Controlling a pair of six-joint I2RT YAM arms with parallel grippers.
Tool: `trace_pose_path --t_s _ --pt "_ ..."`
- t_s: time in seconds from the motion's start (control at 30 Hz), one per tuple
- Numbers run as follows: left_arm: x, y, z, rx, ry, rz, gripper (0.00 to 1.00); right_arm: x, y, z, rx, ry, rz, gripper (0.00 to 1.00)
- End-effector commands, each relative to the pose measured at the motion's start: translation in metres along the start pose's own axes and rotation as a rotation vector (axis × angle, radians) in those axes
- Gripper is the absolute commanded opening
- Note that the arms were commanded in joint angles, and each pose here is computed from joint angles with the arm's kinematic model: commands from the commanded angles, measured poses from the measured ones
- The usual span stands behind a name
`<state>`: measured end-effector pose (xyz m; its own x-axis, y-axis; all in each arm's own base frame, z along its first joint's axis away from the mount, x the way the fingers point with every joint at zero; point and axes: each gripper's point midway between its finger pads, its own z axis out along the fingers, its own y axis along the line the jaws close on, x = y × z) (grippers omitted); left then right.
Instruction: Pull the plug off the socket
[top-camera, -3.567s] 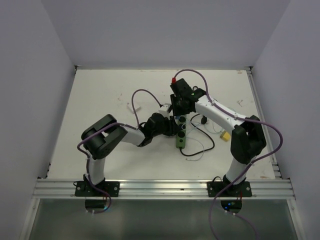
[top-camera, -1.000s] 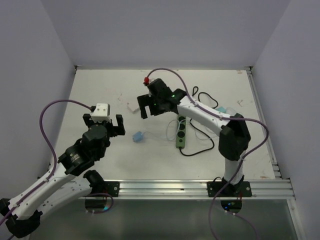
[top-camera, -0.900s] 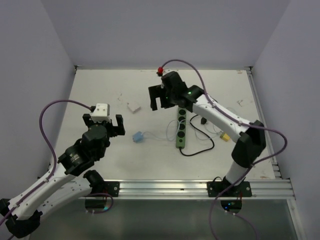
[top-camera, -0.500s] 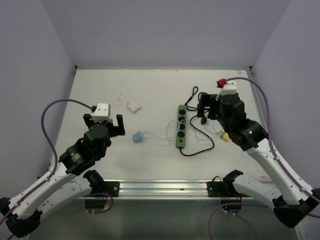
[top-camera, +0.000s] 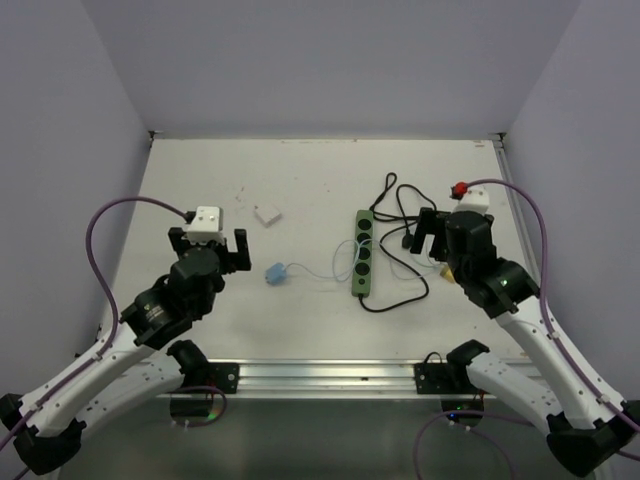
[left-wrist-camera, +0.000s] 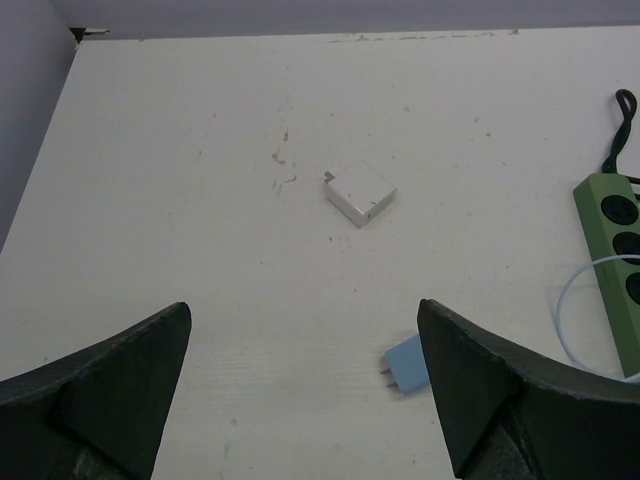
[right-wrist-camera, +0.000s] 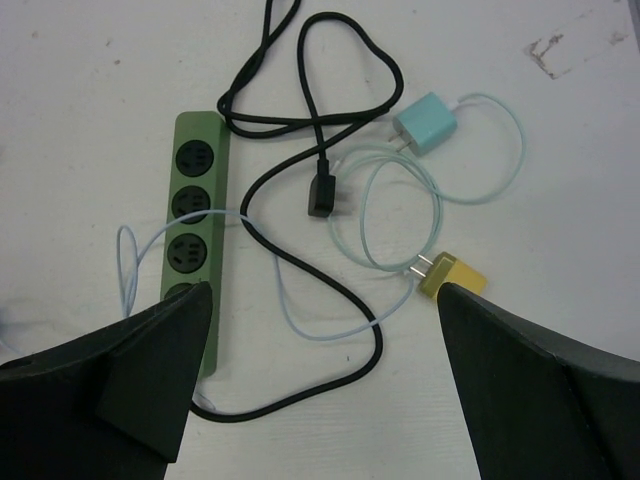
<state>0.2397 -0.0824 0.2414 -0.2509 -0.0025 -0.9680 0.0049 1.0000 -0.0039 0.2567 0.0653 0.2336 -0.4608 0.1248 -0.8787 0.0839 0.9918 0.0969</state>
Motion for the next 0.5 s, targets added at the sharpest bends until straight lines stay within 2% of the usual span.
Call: trace_pose_path --t_s 0.0,0.47 --pt "-0.0023 0.002 -0.0005 -0.003 -0.005 -0.016 1.0 -0.0097 -0.0068 -0.0029 0.055 -0.011 0.05 0.99" --pt "0.0019 0.0008 0.0034 -0.009 0.014 0.0 1.0 -0.0066 -0.0097 -0.0027 0.067 -0.01 0.053 0.99"
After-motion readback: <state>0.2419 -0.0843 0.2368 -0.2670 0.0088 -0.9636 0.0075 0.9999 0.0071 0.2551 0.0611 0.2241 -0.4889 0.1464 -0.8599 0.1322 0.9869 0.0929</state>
